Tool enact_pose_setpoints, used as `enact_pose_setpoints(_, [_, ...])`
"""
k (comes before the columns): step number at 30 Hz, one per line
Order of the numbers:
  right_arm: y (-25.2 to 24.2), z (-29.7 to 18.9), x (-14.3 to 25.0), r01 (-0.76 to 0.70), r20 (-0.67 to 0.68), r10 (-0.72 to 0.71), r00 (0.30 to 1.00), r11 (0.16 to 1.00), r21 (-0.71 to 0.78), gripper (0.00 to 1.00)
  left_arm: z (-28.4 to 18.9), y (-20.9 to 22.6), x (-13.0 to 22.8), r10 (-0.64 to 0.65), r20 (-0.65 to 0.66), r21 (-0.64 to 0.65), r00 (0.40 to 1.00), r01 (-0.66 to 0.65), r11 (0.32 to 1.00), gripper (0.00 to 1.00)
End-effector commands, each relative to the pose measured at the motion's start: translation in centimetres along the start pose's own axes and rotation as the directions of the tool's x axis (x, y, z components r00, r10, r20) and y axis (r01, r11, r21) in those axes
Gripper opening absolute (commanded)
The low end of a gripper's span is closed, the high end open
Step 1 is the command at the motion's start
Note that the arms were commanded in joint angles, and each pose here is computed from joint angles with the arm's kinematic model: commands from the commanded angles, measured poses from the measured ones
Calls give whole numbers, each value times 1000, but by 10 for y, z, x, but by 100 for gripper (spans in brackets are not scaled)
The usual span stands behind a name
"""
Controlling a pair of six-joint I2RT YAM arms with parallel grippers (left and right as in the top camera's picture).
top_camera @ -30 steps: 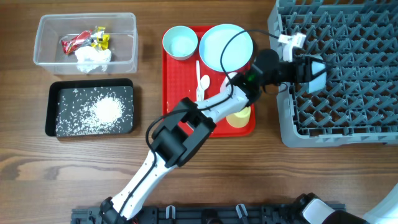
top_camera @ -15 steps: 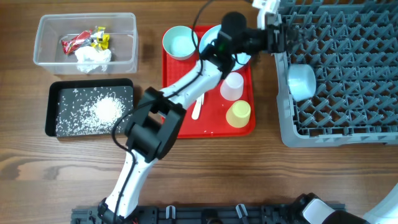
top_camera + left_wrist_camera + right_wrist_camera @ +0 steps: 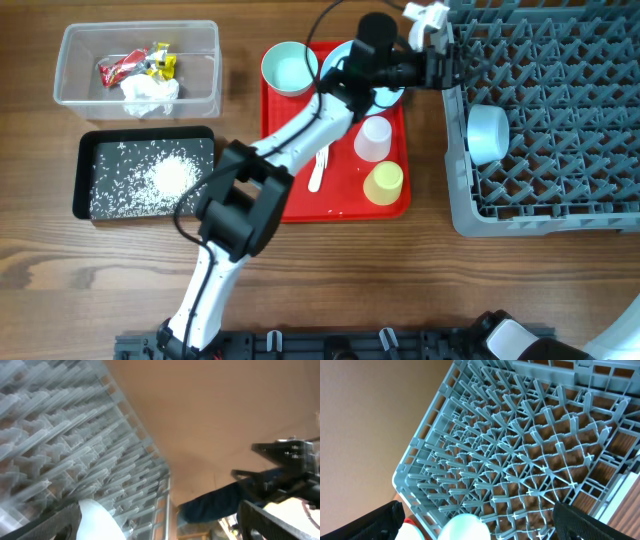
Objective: Sort waste into correct bins and load items into the dishwasher rack
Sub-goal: 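Carry the emptied teal bowl with the left gripper into the dishwasher rack, then grasp the other teal bowl on the red tray with the left gripper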
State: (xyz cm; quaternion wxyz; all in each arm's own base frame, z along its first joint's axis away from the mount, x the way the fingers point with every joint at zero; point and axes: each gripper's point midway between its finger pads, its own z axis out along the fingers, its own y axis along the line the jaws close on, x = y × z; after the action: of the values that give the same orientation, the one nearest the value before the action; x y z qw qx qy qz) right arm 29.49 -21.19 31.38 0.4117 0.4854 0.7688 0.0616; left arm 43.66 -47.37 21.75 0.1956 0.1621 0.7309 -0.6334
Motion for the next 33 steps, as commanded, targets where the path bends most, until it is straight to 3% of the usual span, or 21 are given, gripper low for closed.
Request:
enact_pose_setpoints(1, [3,0,-5,2,9,-2,1000,1000,-10,100,-86,9,-66,217,120,-322,969,-169,932,100])
enact_pose_setpoints(3, [4,1,-6,3,12,-3,1000,1000,-12,100,-128,28,-75,262,107,-522,959,-170,836,100])
enact_pose_setpoints(5, [5,1,-5,3,7,-3,1000,1000,-21,100,-187,42,-78,296,56,-731,953,-162,662,100])
enact_pose_setpoints(10, [14,3,2,38,-30,-40,999,997,-73,100,-258,66,-50,210,-58,-915,976,-137,381,100])
enact_pose_setpoints(12, [15,3,5,74,-44,-78,996,993,-87,100,-271,77,-28,125,-95,-939,988,-130,319,100])
enact_pose_setpoints(15, [21,3,13,111,-70,-121,990,986,-122,100,-277,83,-6,39,-131,-946,991,-137,295,100])
enact_pose_setpoints(18, [33,4,25,173,-95,-189,977,972,-156,100,-268,80,-2,58,-221,-916,974,-228,330,100])
enact_pose_setpoints(24, [40,8,34,241,-106,-260,960,957,-163,100,-248,88,7,86,-343,-874,935,-352,335,100])
enact_pose_setpoints(28, [37,8,36,238,-119,-256,959,960,-148,100,-236,126,14,69,-397,-856,915,-396,331,100])
enact_pose_setpoints(33, [37,8,36,238,-120,-256,959,960,-148,100,-238,178,-8,121,-359,-892,925,-379,246,94])
